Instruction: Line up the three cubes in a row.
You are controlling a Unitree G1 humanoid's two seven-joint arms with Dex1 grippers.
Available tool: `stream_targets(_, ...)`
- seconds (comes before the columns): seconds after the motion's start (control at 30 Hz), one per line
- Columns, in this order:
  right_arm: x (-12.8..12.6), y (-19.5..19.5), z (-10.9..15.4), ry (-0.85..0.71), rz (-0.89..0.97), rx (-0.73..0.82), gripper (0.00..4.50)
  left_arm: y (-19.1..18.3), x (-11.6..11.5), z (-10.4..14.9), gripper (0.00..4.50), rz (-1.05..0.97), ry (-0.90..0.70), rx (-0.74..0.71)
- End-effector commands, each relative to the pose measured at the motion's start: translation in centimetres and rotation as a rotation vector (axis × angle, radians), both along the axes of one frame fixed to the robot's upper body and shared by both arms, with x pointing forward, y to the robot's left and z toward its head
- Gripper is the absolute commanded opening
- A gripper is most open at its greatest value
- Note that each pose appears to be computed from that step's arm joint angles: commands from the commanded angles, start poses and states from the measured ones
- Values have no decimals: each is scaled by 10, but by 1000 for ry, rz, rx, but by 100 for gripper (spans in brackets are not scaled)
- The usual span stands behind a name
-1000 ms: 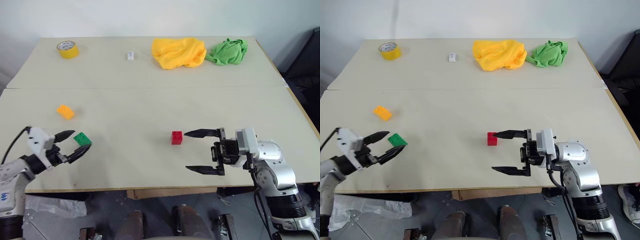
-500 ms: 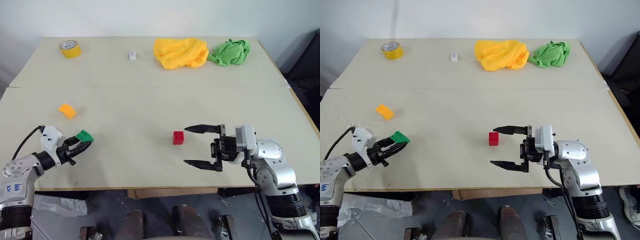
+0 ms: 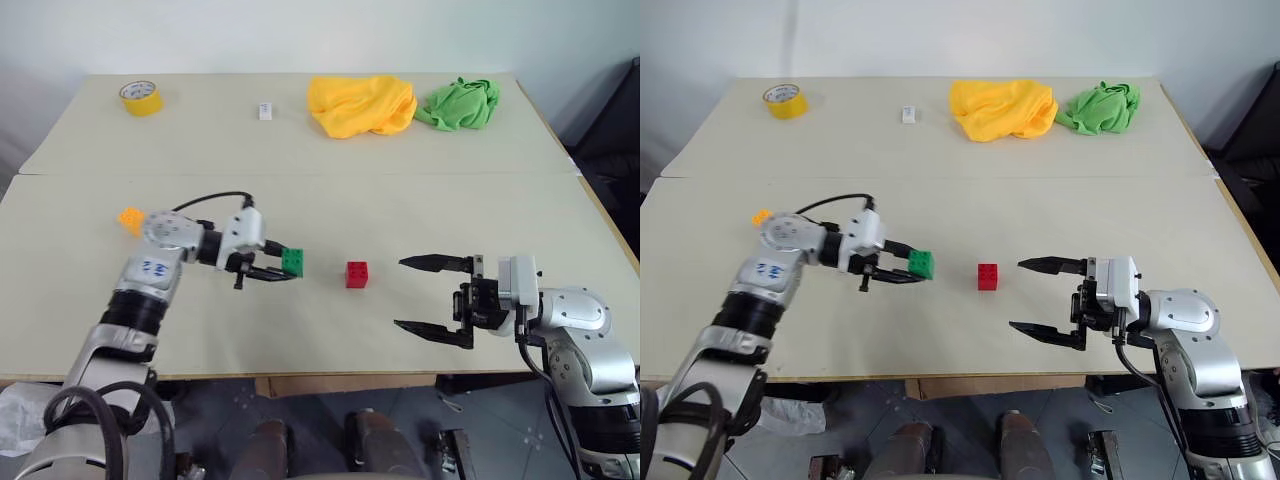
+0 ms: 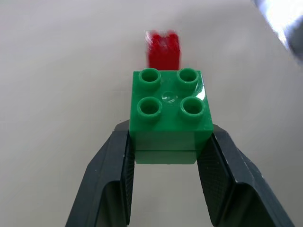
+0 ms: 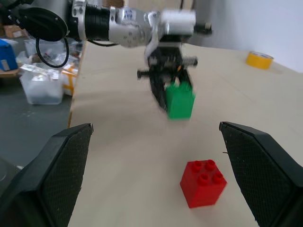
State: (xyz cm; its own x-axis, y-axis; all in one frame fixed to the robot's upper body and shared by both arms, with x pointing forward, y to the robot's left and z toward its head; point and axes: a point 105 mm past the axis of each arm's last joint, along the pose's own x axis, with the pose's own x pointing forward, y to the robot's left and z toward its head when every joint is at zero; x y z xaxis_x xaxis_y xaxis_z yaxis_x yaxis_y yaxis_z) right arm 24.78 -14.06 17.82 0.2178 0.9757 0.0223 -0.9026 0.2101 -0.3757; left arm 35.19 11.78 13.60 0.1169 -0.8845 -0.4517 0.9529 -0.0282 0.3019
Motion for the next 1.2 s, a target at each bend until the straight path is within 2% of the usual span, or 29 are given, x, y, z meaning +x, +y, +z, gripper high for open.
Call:
stream_targets(0.03, -7, 0, 10, -47, -18, 13, 450, 0, 8, 5, 149, 0, -43, 8)
stream_targets(0.37, -7, 1, 9, -40, -41, 19, 450, 6, -1, -4, 149, -59, 44, 4)
stream_targets(0.7, -6, 7, 11, -36, -19, 27, 450, 1, 12, -9, 149, 11, -16, 0)
stream_targets(0.93, -8, 10, 10, -22, -5, 29, 450, -2, 13, -12, 149, 9, 12, -16)
stream_targets(1.0, -8, 11, 9, -16, 1, 28, 450, -3, 14, -10, 221, 5, -2, -20)
stream_targets(1.07, -8, 12, 8, -10, 9, 27, 450, 0, 14, -6, 271, 19, 21, -47)
stream_targets(1.13, -9, 13, 8, -6, 16, 28, 450, 0, 17, 7, 328, 36, -71, -114)
stream_targets(1.2, -6, 14, 9, -8, 19, 29, 450, 11, 12, 11, 382, 58, -97, -148)
